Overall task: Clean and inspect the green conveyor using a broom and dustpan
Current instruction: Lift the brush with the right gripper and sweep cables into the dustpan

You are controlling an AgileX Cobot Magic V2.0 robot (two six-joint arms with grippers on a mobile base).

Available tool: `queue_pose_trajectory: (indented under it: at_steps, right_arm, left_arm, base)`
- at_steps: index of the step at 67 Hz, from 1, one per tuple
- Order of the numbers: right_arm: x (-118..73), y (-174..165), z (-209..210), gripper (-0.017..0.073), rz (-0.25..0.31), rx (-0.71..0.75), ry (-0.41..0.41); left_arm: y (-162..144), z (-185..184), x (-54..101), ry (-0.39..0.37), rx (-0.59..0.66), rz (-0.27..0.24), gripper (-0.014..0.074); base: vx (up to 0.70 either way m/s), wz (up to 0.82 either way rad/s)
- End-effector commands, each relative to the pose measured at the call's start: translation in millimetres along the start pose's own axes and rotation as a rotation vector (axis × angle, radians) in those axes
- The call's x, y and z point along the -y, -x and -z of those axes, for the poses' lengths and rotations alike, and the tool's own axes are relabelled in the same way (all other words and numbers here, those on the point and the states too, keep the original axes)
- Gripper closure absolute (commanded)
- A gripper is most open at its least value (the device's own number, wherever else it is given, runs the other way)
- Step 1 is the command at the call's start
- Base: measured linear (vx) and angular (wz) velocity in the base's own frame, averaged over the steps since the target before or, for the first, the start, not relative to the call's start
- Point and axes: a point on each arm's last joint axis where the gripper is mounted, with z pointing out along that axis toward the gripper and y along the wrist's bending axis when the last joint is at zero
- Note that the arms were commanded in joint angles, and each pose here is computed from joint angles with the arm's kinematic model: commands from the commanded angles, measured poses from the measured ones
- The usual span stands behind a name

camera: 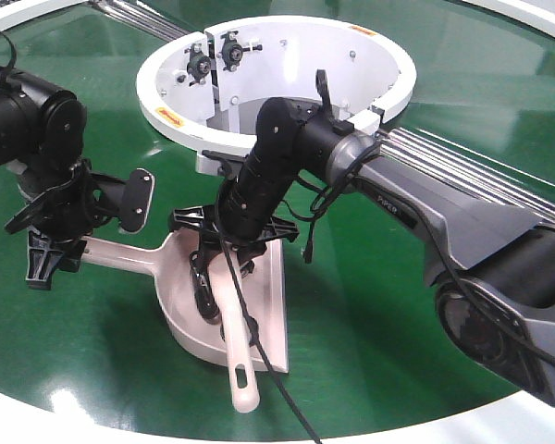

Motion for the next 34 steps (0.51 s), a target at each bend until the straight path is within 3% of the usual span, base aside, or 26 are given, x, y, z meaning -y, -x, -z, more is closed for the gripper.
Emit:
queue_pose_trajectory:
  at_steps: [1, 21, 34]
  right_arm:
    - [-24.5, -7, 58, 0.0563, 0.047, 0.067, 0.06]
    - [-28.4, -13, 120, 0.056, 0.108, 0.175, 0.151]
    - [-7.0, -17, 157, 0.056, 0.098, 0.238, 0.168]
  left_arm:
    - [0, 22, 4.7, 0.024, 0.025, -0.001, 0.06]
    - [0, 22, 4.7, 0.024, 0.025, -0.001, 0.06]
    - [0, 22, 4.7, 0.024, 0.025, -0.001, 0.06]
  base:
    - [0.0, 0.0]
    - [0.0, 0.0]
    - [0.0, 0.0]
